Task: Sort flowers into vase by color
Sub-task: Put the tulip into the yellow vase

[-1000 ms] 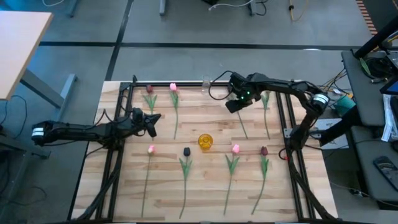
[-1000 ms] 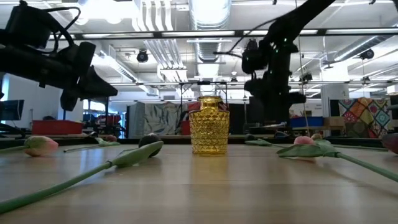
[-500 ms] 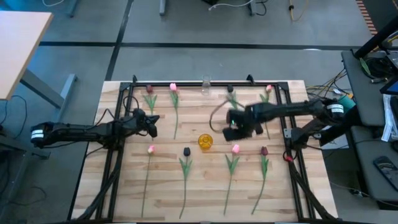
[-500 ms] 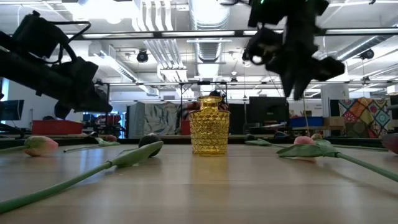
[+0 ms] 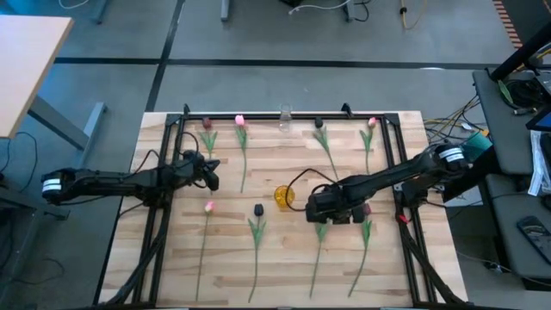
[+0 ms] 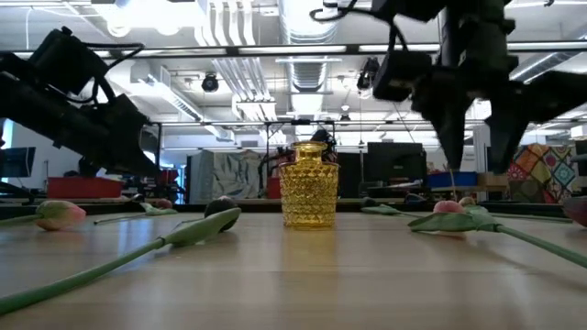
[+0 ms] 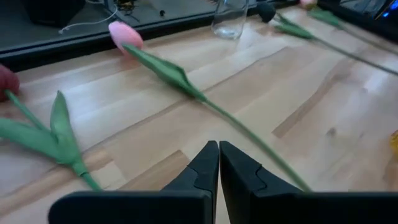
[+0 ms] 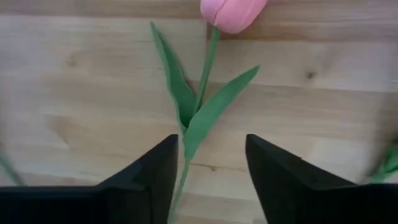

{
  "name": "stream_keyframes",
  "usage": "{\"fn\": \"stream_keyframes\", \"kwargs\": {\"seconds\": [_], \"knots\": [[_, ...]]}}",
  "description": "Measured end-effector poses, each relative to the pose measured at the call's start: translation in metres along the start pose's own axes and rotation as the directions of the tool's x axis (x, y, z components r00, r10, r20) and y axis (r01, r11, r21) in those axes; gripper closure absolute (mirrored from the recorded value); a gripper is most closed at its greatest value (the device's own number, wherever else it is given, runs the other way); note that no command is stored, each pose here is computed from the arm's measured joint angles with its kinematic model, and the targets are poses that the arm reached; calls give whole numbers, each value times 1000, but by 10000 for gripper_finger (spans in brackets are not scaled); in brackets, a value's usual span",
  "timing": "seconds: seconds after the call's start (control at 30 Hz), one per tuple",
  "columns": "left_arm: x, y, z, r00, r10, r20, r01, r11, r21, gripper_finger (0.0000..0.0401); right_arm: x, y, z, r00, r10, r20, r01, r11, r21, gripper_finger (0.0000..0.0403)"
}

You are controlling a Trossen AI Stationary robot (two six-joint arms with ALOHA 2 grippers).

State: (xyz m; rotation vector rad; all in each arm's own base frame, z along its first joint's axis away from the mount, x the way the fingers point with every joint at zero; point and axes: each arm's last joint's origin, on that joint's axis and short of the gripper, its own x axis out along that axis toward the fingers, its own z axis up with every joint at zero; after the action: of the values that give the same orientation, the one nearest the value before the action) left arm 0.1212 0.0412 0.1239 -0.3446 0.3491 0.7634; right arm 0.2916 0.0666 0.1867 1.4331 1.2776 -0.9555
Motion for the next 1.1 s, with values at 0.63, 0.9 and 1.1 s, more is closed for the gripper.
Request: {"fn": "stream_keyframes", "kwargs": {"seconds": [0.63, 0.9, 1.1], "knots": [[2, 5, -7, 996, 55, -66, -48, 993, 110, 401, 59, 15, 9, 991, -79, -104, 75, 996, -40, 272], [2, 4, -9, 994, 7, -110, 7, 992, 125, 401, 44, 19, 15, 997, -6, -78, -5, 991, -135, 385], [2, 4, -10, 989, -38, -141, 56, 990, 128, 401, -2, 25, 13, 982, 179, 60, -154, 945, -287, 386]]}}
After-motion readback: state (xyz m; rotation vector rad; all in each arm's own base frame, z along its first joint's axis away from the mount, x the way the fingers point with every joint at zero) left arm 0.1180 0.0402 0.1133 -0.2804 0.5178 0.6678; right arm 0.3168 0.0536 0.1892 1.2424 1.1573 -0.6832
